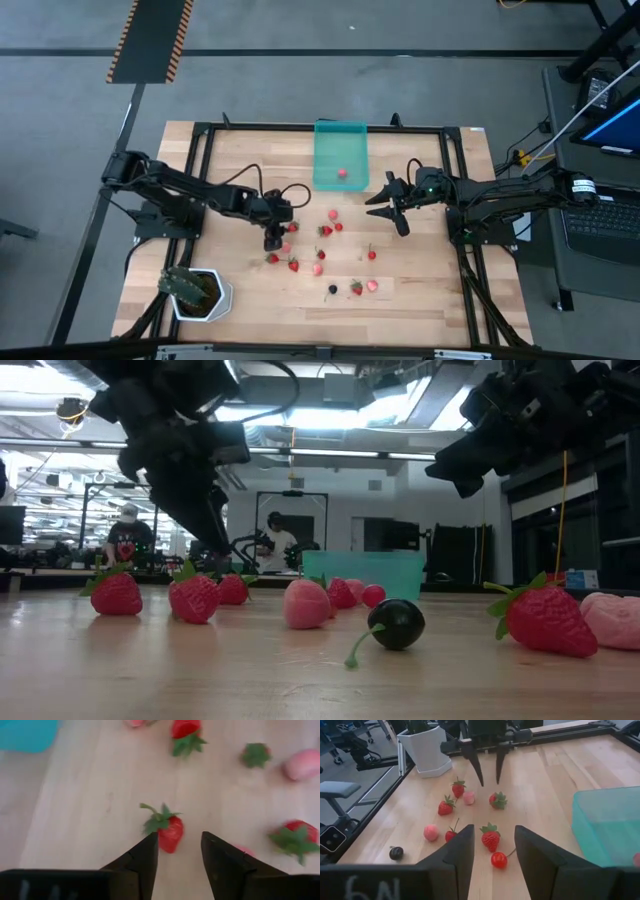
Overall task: Pick and placing Produce into tupperware
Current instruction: Put the red strawberry into the blue bin
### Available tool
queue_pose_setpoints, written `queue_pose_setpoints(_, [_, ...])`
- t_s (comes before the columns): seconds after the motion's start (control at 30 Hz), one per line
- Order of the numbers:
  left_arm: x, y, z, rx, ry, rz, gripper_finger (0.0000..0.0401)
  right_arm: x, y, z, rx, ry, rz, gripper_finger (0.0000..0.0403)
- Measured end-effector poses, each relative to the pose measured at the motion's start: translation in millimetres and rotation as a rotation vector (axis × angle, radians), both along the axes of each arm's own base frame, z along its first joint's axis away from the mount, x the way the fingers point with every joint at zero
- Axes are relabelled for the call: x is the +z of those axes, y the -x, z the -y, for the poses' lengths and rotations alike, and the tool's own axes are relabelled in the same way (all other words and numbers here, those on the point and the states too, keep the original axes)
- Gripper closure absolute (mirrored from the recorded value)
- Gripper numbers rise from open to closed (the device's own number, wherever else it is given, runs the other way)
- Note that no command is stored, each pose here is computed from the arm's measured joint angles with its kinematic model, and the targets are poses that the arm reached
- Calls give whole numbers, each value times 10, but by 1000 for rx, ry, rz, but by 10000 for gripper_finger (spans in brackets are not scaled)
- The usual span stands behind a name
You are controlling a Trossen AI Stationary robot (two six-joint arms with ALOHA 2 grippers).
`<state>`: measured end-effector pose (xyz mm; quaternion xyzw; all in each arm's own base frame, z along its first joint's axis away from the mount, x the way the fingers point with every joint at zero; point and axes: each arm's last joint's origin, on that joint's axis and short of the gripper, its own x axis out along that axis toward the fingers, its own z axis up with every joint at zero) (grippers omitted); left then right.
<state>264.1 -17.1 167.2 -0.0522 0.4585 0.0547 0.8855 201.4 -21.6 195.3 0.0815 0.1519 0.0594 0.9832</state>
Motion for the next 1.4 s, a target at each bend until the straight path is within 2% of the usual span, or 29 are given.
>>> queue_pose_setpoints(0.13, [-43,-29,-13,30,-40,-18,245,-5,2,0,0,1,-6,260])
queue_pose_setpoints(0.5, [-70,-34,-12,67,-15,-28,202,-36,12,-2,1,-2,-39,260])
queue_pose_setpoints(0.8, [-79,-53,39,75,7,-12,202,-38,13,-2,2,1,-40,260])
queue_pose_setpoints(1.23, [-324,-125,32,84,-8,-81,202,-49,17,-3,8,15,-50,260])
queue_pose_setpoints(1.4, [-380,-176,10,93,-5,-63,204,-49,17,-3,8,16,-50,260])
